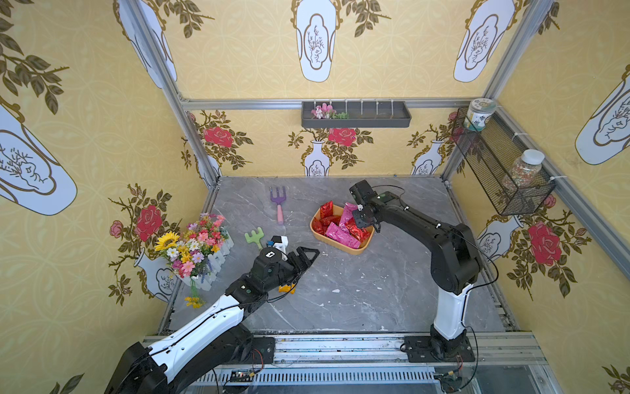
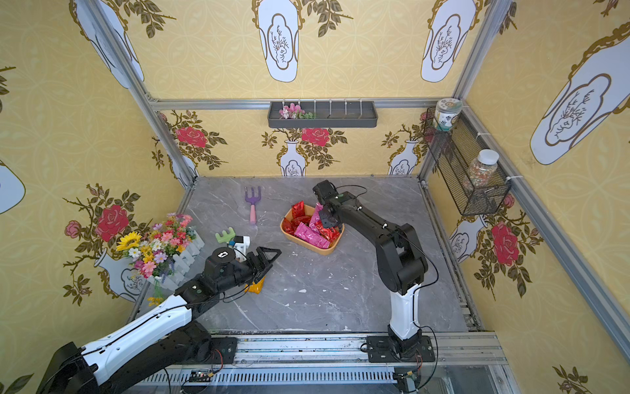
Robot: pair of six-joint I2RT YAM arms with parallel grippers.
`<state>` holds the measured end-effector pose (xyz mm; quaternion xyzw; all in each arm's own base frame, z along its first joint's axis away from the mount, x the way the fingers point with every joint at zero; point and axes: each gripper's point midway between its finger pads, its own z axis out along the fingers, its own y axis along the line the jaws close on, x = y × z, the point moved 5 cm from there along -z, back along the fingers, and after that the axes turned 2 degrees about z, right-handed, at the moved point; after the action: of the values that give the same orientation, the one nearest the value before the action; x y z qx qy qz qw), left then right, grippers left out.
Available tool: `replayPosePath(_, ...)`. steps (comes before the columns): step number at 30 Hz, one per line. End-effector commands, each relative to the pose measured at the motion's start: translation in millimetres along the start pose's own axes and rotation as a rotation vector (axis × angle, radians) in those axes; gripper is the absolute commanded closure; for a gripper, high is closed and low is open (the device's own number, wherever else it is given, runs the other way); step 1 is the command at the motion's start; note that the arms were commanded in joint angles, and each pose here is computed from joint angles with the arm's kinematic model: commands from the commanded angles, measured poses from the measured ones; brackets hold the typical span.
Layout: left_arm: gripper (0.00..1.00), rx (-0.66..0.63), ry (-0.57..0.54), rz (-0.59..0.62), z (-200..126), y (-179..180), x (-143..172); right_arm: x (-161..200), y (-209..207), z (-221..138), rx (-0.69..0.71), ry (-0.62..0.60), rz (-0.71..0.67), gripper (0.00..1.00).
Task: Take the tea bags out of the storage box
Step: Pick up the tea bag from the storage box.
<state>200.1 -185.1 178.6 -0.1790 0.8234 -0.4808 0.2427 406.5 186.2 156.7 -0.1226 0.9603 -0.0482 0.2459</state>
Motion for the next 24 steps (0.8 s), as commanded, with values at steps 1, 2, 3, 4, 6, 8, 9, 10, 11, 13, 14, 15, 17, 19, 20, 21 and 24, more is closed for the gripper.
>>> replayPosePath(1,0.12,0.035,-0.004,0.009,0.1,-7.5,-1.6,-4.1,-1.4,-9.5,0.002,-0.018,0.004,0.95)
replayPosePath(2,0.12,0.035,-0.004,0.009,0.3,-7.8,-1.8,-5.0,-1.2,-12.0,-0.001,-0.022,0.004,0.97)
replayPosePath(3,0.12,0.037,-0.003,0.009,0.2,-8.5,-1.9,-5.4,-0.6,-14.7,-0.002,-0.027,0.002,0.99)
replayPosePath(4,0.12,0.039,-0.004,0.010,0.0,-9.5,-2.2,-5.9,-0.5,-17.0,-0.002,-0.029,0.002,1.00)
replayPosePath(6,0.12,0.044,-0.007,0.013,-0.5,-11.7,-3.0,-6.8,-0.9,-23.5,-0.003,-0.039,0.003,1.00)
replayPosePath(8,0.12,0.051,-0.014,0.017,-1.5,-14.9,-4.6,-7.7,-2.3,-30.1,-0.005,-0.051,0.007,1.00)
replayPosePath(9,0.12,0.055,-0.020,0.020,-2.4,-16.9,-5.6,-8.0,-3.0,-33.8,-0.006,-0.055,0.008,1.00)
replayPosePath(10,0.12,0.057,-0.024,0.021,-3.2,-18.7,-6.4,-8.8,-4.2,-37.8,-0.005,-0.061,0.009,1.00)
replayPosePath(11,0.12,0.061,-0.028,0.025,-4.1,-21.1,-7.4,-9.5,-5.5,-42.5,-0.003,-0.068,0.011,1.00)
replayPosePath(13,0.12,0.064,-0.039,0.033,-6.3,-25.5,-9.8,-10.0,-8.2,-51.1,0.003,-0.079,0.012,1.00)
replayPosePath(14,0.12,0.062,-0.046,0.039,-7.5,-28.0,-11.3,-10.1,-9.9,-56.3,0.006,-0.085,0.014,1.00)
replayPosePath(15,0.12,0.061,-0.054,0.045,-9.0,-30.7,-12.9,-9.6,-11.7,-62.0,0.010,-0.092,0.016,1.00)
replayPosePath(17,0.10,0.061,-0.075,0.055,-12.1,-35.5,-16.5,-9.1,-15.0,-73.8,0.011,-0.111,0.022,1.00)
replayPosePath(19,0.09,0.064,-0.095,0.064,-15.6,-40.6,-19.8,-7.2,-18.2,-87.2,0.009,-0.133,0.029,1.00)
replayPosePath(20,0.09,0.064,-0.107,0.068,-17.4,-43.0,-22.0,-6.2,-19.6,-95.0,0.006,-0.148,0.032,1.00)
replayPosePath(21,0.08,0.066,-0.114,0.069,-19.0,-45.6,-23.4,-5.4,-20.5,-101.2,0.001,-0.159,0.038,1.00)
replayPosePath(24,0.06,0.068,-0.135,0.079,-23.5,-52.5,-27.6,-0.6,-22.2,-120.6,-0.031,-0.189,0.055,1.00)
